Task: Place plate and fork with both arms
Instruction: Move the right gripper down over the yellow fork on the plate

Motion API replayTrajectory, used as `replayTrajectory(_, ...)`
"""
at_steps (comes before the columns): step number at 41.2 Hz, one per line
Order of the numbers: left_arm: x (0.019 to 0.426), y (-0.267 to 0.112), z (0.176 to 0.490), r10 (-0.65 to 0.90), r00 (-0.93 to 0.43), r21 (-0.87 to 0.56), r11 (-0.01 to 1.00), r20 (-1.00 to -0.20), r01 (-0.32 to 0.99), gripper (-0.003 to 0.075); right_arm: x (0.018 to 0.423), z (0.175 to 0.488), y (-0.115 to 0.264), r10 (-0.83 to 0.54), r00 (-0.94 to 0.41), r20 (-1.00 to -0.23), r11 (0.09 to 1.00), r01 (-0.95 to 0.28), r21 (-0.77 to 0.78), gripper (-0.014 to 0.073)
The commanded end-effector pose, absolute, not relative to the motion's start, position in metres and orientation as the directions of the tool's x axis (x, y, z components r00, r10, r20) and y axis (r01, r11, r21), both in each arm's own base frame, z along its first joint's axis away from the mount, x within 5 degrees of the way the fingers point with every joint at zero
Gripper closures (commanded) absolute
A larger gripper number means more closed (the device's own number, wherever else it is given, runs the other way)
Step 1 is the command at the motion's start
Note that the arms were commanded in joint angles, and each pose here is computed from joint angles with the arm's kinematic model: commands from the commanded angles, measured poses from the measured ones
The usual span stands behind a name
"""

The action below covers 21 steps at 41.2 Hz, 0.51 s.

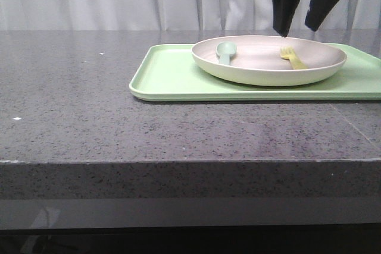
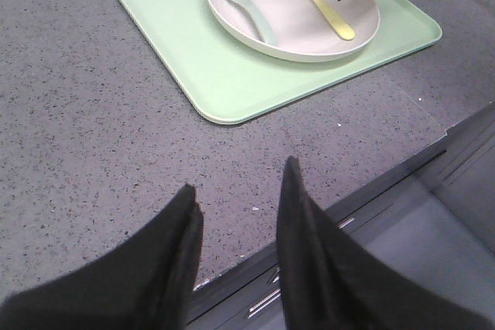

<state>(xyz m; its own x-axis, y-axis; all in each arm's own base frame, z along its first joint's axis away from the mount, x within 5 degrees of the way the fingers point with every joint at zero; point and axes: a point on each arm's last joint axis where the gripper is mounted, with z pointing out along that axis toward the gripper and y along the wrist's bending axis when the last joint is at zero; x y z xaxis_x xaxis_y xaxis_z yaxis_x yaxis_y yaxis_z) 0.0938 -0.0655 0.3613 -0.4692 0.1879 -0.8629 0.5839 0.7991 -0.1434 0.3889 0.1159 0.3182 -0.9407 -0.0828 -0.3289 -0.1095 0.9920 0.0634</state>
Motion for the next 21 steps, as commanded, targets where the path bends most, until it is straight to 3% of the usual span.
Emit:
replayTrajectory(1,0.095,-0.066,0.375,0.121,-0.409,-0.155,0.802,-0.904,0.578,0.0482,0.38,0.337,0.101,-0.033,-0.954,-0.299,0.998,-0.049,0.048,0.0232)
replayTrajectory(21,0.095,-0.066,0.375,0.121,-0.409,-0.155,0.802,-0.904,0.578,0.0482,0.4,0.316,0.087,0.112,-0.958,-0.263,0.983,0.069,0.169,0.0232)
